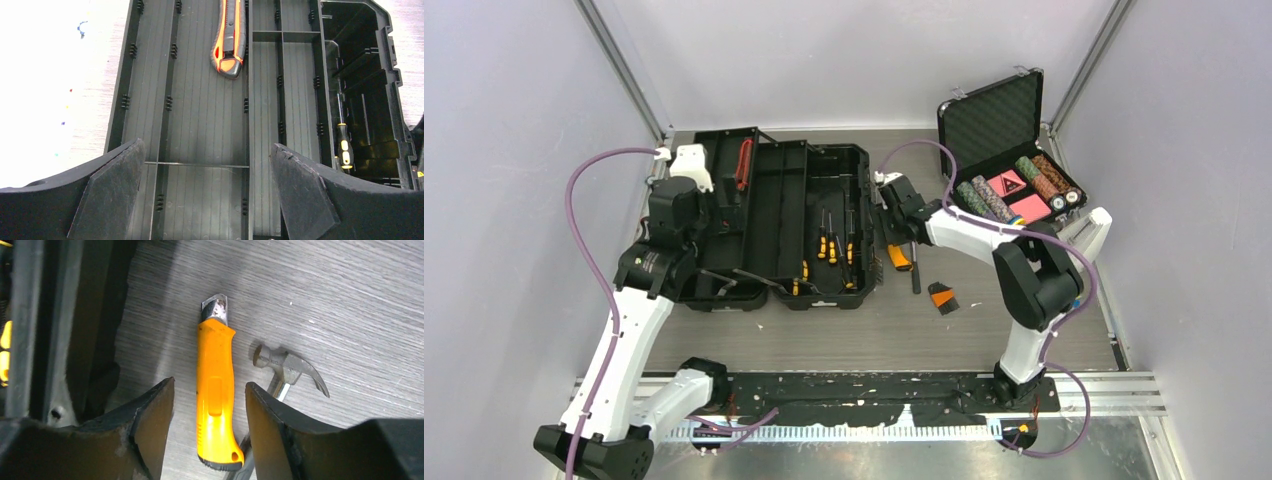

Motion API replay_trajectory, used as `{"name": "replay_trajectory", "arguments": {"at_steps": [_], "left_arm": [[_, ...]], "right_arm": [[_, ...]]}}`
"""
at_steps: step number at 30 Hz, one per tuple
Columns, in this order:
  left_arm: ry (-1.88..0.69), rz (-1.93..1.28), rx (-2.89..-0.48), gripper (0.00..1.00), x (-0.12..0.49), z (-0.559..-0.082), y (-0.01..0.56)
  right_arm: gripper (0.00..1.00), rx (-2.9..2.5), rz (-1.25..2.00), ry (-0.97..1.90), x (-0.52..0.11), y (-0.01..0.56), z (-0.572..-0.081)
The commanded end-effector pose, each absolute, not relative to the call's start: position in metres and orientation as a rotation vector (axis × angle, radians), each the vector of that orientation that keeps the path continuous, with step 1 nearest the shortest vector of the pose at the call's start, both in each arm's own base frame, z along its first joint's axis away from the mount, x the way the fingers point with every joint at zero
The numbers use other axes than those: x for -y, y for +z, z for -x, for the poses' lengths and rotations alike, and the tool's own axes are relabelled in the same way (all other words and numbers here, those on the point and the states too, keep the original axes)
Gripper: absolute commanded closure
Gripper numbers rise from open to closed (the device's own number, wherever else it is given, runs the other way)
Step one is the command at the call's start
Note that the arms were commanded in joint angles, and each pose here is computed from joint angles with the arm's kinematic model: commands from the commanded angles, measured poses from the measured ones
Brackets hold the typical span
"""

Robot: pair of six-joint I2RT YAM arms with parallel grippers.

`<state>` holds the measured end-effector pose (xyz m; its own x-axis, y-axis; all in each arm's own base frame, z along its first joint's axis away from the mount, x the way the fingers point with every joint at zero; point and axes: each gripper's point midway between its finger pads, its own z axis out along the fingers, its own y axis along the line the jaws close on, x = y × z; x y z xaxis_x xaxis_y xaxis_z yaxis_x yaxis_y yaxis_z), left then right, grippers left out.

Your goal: Pack the tool kit

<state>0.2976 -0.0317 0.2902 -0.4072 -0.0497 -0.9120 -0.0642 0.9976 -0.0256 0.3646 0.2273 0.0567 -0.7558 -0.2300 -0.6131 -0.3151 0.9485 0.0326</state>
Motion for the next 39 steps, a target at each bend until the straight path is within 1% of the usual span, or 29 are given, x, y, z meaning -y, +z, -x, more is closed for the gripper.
{"name": "replay_trajectory", "arguments": {"at_steps": [1,7,11,18,25,31,34,39], "left_arm": [[0.032,0.092,-1.912,0.04,0.027,-0.301,0.307],[0.024,0.086,-1.905,0.04,0.028,-0.3,0.308],[-0.002,0.05,-1.903,0.03,0.034,-0.301,0.308],[-0.102,0.003,-1.905,0.02,0.052,-0.303,0.307],[-0.105,-0.002,-1.907,0.02,0.053,-0.304,0.305],[-0.115,-0.006,-1.91,0.02,0.055,-0.305,0.304],[-0.114,-0.007,-1.911,0.02,0.055,-0.306,0.303],[-0.129,-0.015,-1.915,0.02,0.058,-0.306,0.302]], "right_arm": [[0.42,-2.415,0.404,0.145,-0.237,0.063,-0.385],[0.43,-2.484,0.445,0.107,-0.238,0.038,-0.387],[0.47,-2.512,0.455,0.085,-0.235,0.03,-0.383],[0.49,-2.562,0.468,0.155,-0.239,0.024,-0.368],[0.52,-2.611,0.366,0.125,-0.213,0.007,-0.36],[0.54,-2.639,0.311,-0.02,-0.184,-0.006,-0.354],[0.54,-2.65,0.232,-0.112,-0.161,-0.006,-0.352],[0.55,-2.65,0.175,-0.06,-0.151,-0.001,-0.346]]}}
